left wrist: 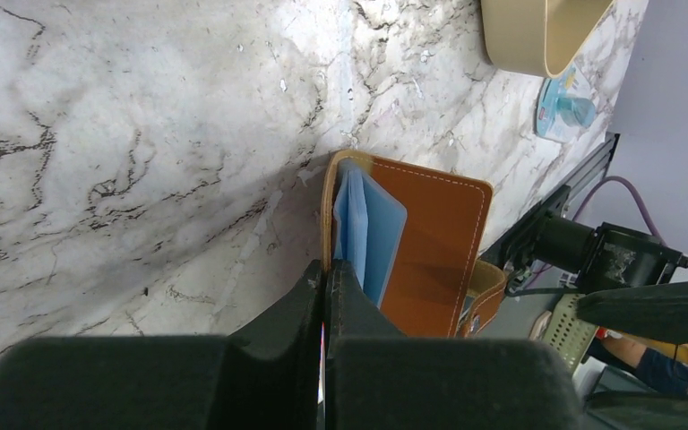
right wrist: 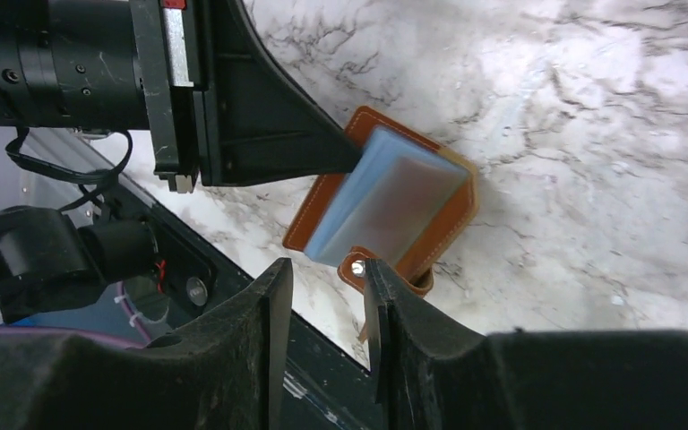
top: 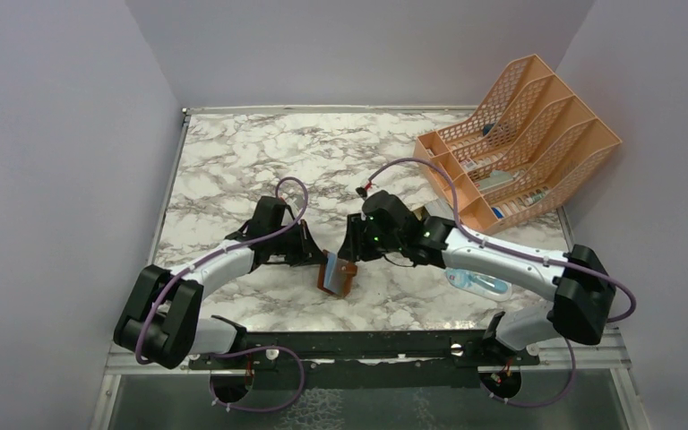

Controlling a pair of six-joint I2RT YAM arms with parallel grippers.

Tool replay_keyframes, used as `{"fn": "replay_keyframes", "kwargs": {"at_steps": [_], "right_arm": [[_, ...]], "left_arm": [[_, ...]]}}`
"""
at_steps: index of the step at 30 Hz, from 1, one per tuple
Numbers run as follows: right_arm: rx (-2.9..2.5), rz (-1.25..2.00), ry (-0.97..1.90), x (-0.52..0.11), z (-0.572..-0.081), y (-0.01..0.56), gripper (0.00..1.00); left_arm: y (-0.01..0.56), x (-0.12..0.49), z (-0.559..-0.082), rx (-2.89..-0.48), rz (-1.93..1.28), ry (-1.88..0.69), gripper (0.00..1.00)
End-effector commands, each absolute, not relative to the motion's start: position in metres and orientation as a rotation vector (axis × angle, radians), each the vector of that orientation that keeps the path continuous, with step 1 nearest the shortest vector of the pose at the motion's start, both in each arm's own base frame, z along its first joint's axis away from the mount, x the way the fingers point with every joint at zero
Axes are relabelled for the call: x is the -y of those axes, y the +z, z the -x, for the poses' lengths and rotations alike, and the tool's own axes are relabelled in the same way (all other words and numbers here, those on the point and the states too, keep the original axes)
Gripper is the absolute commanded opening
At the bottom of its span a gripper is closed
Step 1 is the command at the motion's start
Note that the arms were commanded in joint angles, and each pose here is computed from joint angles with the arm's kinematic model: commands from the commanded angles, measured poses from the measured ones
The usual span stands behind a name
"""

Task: Put the credit cards into the card holder
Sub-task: Open the card holder at the center of the board.

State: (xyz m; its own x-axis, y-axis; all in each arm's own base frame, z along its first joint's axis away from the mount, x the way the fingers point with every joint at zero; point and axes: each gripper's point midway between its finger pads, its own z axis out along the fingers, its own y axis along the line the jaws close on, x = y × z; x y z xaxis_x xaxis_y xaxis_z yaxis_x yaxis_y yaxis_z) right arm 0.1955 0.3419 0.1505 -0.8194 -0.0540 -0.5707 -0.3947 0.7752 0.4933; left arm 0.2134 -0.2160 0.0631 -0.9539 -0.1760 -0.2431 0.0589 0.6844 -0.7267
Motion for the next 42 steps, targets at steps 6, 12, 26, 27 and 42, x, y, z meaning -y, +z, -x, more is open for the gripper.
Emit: {"fn": "replay_keyframes", "kwargs": {"at_steps": [6,12,26,27,42], "right_arm": [[-2.507,0.428,0.889,-0.382,-0.186,0.119,0.35],[-2.585,0.377,0.691,-0.353,-0.187,0.076,0.28],[-2.608,0.442,0.671,-0.354,-0.185,0.051,0.19],[-2.609,0.447,0.673,-0.355,-0.185,0.050,0.18],[-2.608,0.461,0.664,-0.354,-0.185,0.048,0.17]], "left_arm": [[0.071,0.220,-0.211,-2.569,0.077,-1.178,0.00],[0.066,0.218,-0.208,-2.582,0.085,-1.165,0.00],[0.082,0.224,-0.214,-2.563,0.028,-1.190,0.33],[0.082,0.224,-0.214,-2.560,0.026,-1.191,0.36],[0.079,0.230,-0.217,-2.552,0.021,-1.235,0.50]]}}
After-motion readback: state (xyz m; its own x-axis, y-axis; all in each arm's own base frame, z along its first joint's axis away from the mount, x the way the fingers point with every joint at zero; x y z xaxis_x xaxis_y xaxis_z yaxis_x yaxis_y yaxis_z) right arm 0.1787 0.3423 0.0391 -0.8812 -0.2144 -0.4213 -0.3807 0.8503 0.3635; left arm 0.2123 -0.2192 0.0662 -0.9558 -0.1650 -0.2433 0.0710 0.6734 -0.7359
